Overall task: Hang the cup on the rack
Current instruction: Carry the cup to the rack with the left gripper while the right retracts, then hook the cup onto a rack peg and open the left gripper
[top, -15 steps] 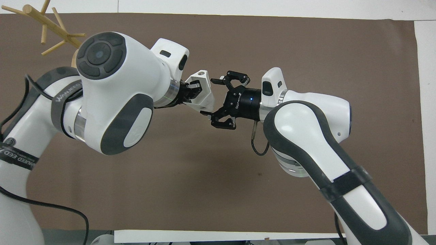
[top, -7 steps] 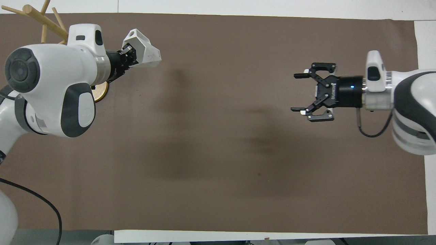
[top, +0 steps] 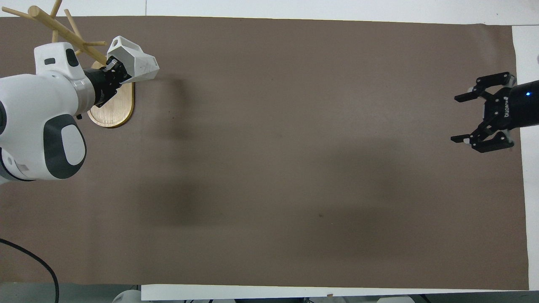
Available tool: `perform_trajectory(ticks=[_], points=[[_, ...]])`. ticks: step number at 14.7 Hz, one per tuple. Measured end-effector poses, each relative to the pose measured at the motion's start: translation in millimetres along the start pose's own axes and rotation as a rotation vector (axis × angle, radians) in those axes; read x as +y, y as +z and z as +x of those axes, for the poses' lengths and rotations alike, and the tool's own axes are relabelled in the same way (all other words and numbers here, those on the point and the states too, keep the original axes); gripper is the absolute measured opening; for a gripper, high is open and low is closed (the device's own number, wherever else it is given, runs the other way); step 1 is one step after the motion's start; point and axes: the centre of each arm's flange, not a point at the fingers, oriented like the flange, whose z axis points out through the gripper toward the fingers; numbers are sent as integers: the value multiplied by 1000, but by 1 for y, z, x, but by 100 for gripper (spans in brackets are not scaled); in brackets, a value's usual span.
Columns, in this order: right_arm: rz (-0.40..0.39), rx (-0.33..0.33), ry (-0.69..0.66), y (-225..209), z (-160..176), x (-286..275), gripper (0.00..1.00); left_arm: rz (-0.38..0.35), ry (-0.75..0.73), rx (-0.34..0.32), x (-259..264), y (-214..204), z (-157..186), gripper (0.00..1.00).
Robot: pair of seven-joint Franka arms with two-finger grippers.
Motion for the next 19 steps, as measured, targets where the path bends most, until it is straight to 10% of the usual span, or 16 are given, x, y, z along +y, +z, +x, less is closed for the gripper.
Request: perform_trajectory(ticks=[8,17,19], points=[[-87,-276,690,-73,28,-40,100,17,64,41,-28,-5,42,7],[-186,-322,1095,-86,3,-37,100,197,205,-64,-57,-19,70,99],[-189,-320,1097,-86,4,-37,100,283,296,-149,-51,-47,70,100]])
